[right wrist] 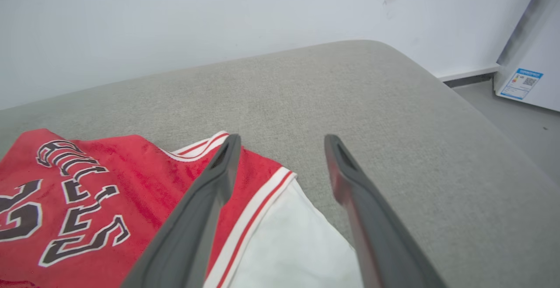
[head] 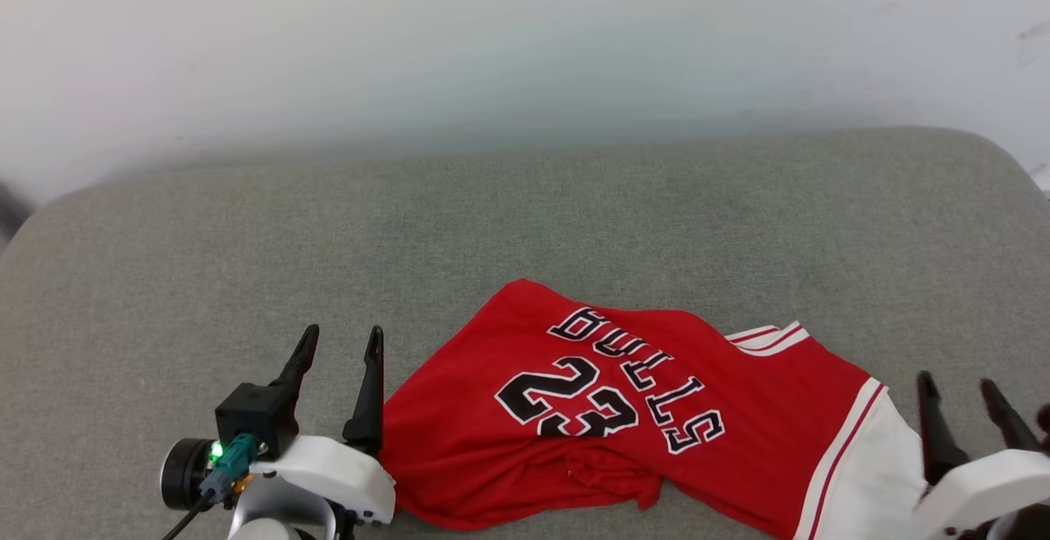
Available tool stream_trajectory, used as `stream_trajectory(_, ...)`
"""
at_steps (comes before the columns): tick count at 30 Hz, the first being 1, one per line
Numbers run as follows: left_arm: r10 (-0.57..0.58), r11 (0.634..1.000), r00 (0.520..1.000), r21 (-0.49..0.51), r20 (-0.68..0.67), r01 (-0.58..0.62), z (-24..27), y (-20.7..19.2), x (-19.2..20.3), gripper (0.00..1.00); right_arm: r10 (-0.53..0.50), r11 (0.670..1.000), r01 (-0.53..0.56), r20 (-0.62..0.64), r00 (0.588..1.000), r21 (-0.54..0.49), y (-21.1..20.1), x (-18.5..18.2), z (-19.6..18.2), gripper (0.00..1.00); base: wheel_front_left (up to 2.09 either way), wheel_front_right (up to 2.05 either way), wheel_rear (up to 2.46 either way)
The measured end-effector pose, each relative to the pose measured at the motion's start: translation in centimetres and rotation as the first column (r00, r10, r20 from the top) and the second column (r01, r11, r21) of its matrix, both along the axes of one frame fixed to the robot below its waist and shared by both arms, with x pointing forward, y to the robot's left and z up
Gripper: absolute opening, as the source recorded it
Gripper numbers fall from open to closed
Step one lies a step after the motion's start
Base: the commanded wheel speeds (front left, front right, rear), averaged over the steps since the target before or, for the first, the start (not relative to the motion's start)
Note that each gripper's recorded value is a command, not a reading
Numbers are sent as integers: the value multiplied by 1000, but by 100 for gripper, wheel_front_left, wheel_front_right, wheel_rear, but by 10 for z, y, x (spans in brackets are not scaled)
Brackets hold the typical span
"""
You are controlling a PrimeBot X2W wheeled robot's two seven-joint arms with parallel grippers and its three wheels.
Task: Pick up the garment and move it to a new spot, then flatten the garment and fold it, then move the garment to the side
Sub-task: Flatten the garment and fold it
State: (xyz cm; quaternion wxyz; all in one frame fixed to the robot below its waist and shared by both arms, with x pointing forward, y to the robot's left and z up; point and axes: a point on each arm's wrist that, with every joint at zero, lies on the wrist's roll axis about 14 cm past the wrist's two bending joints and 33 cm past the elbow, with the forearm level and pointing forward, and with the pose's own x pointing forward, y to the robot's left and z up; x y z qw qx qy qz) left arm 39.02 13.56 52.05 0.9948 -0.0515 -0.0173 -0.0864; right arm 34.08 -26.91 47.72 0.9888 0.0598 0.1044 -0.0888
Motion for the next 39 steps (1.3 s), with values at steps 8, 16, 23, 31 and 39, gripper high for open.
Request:
stream_trajectory(8,9,1000,999,-1,-32,-9,-5,3,-10,100,129,992,-126,154,980,-24,48,2,30,100,0,0,0)
stream_trajectory(16,0,1000,998,1,-70,0,-15,1,-13,100,189,982,-188,173,967,-21,73,-8,37,100,0,0,0)
stream_trajectory(23,-117,992,987,22,-114,120,-9,-25,13,100,192,981,-193,162,968,-9,76,-6,36,100,0,0,0)
stream_trajectory(31,-343,932,910,40,-233,361,-4,-75,65,100,179,984,-180,136,974,-5,72,10,28,100,0,0,0)
stream_trajectory(39,-413,851,713,39,-567,524,-63,-99,85,100,133,991,-135,100,986,8,58,21,10,100,0,0,0)
